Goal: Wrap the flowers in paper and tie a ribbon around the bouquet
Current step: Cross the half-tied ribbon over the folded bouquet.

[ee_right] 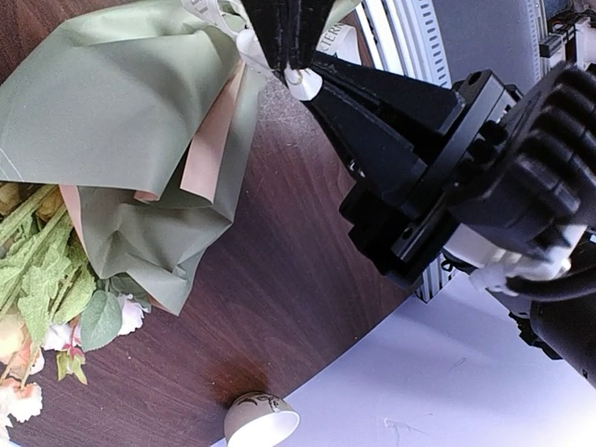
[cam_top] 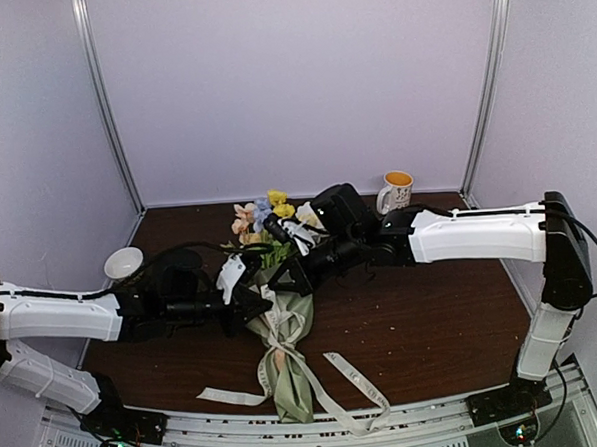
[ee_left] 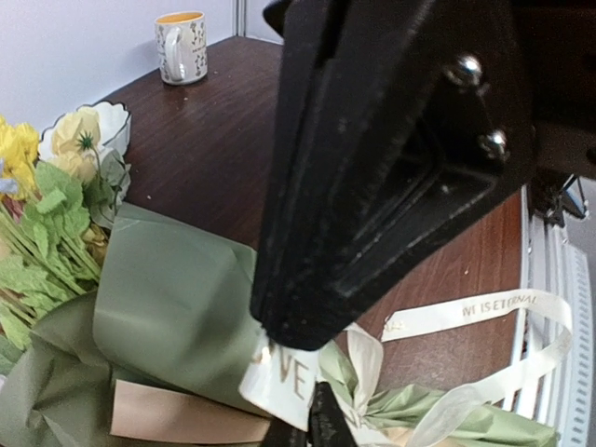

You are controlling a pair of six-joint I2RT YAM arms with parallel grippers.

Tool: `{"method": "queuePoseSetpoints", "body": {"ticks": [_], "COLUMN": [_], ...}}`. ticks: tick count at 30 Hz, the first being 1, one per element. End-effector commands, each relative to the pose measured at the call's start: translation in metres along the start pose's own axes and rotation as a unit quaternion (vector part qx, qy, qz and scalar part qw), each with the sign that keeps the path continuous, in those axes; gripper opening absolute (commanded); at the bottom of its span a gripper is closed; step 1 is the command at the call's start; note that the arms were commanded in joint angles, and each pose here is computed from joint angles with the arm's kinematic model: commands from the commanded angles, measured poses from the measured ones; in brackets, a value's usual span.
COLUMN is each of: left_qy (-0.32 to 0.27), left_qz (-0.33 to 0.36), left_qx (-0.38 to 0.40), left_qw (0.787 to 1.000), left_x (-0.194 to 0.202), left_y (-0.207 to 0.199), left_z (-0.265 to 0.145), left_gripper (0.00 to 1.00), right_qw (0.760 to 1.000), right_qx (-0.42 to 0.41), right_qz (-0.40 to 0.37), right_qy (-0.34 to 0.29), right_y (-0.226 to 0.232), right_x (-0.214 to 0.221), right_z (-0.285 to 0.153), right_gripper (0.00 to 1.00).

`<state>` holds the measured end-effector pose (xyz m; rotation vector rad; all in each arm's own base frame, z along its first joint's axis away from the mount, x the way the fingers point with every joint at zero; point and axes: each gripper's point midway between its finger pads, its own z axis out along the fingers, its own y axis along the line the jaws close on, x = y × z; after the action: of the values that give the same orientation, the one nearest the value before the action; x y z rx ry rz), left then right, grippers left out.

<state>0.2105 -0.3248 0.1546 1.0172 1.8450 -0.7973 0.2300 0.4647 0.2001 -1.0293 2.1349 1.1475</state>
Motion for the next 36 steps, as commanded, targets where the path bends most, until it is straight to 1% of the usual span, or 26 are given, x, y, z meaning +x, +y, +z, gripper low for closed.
{"method": "queuePoseSetpoints", "body": {"ticks": [1, 5, 9, 10, 11, 13, 16, 18, 21, 23, 26, 28, 30, 36], "left_qy": [-0.030, -0.026, -0.033, -0.035, -0.036, -0.045, -0.053, -0.054, -0.058, -0.062, -0.065, -0.064, -0.063, -0.065], "left_qz": [0.010, 0.007, 0.001, -0.001, -0.002, -0.003, -0.009, -0.014, -0.020, -0.027, -0.034, -0.036, -0.036, -0.034], "left_qx": [0.016, 0.014, -0.005, -0.011, -0.016, -0.026, -0.030, -0.027, -0.028, -0.030, -0.026, -0.025, -0.027, -0.021], "left_qw": [0.999, 1.000, 0.999, 0.999, 0.999, 0.999, 0.998, 0.998, 0.998, 0.997, 0.997, 0.997, 0.997, 0.997], "left_x": [-0.018, -0.012, -0.012, -0.011, -0.010, -0.007, -0.003, -0.002, 0.001, 0.003, 0.008, 0.010, 0.011, 0.009], "left_y": [-0.004, -0.003, 0.003, 0.004, 0.006, 0.009, 0.010, 0.009, 0.009, 0.009, 0.008, 0.008, 0.009, 0.007], "left_z": [0.003, 0.003, -0.002, -0.003, -0.005, -0.008, -0.012, -0.013, -0.015, -0.016, -0.018, -0.017, -0.017, -0.016], "left_gripper": [0.00, 0.00, 0.00, 0.00, 0.00, 0.00, 0.00, 0.00, 0.00, 0.00, 0.00, 0.00, 0.00, 0.00], "right_qw": [1.000, 1.000, 1.000, 1.000, 1.000, 0.999, 0.997, 0.995, 0.993, 0.992, 0.992, 0.991, 0.991, 0.990], "right_qx": [-0.010, -0.010, -0.003, 0.003, 0.014, 0.040, 0.074, 0.094, 0.095, 0.099, 0.084, 0.079, 0.079, 0.080], "right_qz": [-0.012, -0.015, -0.016, -0.016, -0.017, -0.012, 0.013, 0.035, 0.060, 0.067, 0.084, 0.088, 0.088, 0.089], "right_qy": [-0.010, -0.006, -0.004, -0.003, -0.004, -0.010, -0.003, 0.013, 0.042, 0.051, 0.050, 0.060, 0.066, 0.074], "right_y": [0.012, 0.012, 0.011, 0.010, 0.007, -0.003, -0.023, -0.035, -0.037, -0.038, -0.036, -0.035, -0.035, -0.034], "right_x": [-0.005, -0.003, -0.003, -0.004, -0.005, -0.008, -0.002, 0.012, 0.037, 0.051, 0.064, 0.071, 0.074, 0.079], "right_z": [-0.008, -0.008, -0.009, -0.011, -0.014, -0.021, -0.026, -0.021, -0.012, -0.009, -0.004, 0.001, 0.004, 0.012], "right_gripper": [0.00, 0.00, 0.00, 0.04, 0.10, 0.20, 0.27, 0.35, 0.40, 0.41, 0.42, 0.47, 0.50, 0.47]}}
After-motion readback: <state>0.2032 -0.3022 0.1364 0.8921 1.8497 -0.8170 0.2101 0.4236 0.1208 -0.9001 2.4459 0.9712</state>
